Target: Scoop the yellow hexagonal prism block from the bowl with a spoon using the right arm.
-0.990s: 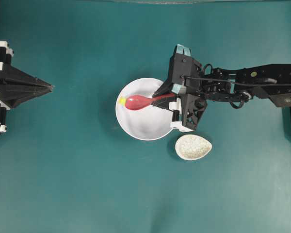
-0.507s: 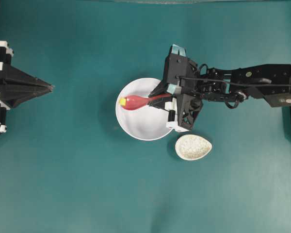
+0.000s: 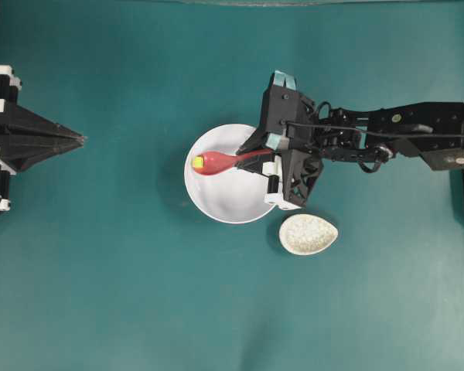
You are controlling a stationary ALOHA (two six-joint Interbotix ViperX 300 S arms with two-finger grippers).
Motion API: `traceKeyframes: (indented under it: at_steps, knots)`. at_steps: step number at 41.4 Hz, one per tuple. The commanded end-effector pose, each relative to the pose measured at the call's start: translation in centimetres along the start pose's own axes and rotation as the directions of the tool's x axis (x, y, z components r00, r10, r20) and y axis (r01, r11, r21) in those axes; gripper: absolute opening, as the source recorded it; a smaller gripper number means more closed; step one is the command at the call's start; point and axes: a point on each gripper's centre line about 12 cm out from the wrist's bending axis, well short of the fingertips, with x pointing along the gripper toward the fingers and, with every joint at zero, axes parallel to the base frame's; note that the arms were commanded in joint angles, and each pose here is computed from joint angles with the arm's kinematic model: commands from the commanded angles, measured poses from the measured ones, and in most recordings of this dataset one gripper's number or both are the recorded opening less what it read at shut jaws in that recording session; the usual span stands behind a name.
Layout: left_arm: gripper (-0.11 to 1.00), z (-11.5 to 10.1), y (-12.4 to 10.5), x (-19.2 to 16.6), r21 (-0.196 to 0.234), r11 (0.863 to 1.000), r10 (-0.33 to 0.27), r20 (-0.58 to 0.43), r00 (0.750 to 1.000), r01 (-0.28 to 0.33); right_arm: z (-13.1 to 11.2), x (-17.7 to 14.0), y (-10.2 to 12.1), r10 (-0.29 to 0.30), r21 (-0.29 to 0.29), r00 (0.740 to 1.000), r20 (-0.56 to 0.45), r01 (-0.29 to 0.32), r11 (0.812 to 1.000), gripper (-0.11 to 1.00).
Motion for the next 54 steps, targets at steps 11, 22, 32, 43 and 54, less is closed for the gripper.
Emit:
traceKeyframes:
  at_steps: [11, 22, 32, 43, 54]
  knots:
    - [0.01, 0.8, 0.0, 0.2, 0.006, 1.0, 0.001, 0.018, 1.0, -0.001, 2.4, -4.0, 0.7, 0.011, -0.006, 0.986, 0.164, -0.011, 1.0, 0.25]
    - [0.01, 0.8, 0.0, 0.2, 0.003, 1.0, 0.001, 0.02, 1.0, -0.001, 3.4, -8.7, 0.7, 0.016, -0.005, 0.954, 0.299, -0.015, 1.0, 0.25]
    - [0.01, 0.9, 0.0, 0.1, 0.003, 1.0, 0.001, 0.021, 1.0, -0.001, 3.9, -13.1, 0.7, 0.027, -0.008, 0.918, 0.396, -0.026, 1.0, 0.25]
    - [0.01, 0.8, 0.0, 0.2, 0.001, 1.0, 0.001, 0.02, 1.0, -0.001, 3.6, -15.6, 0.6, 0.033, -0.008, 0.896, 0.442, -0.033, 0.999, 0.25]
    - [0.01, 0.8, 0.0, 0.2, -0.002, 1.0, 0.0, 0.018, 1.0, 0.0, 3.5, -15.4, 0.6, 0.033, -0.013, 0.9, 0.435, -0.031, 0.999, 0.25]
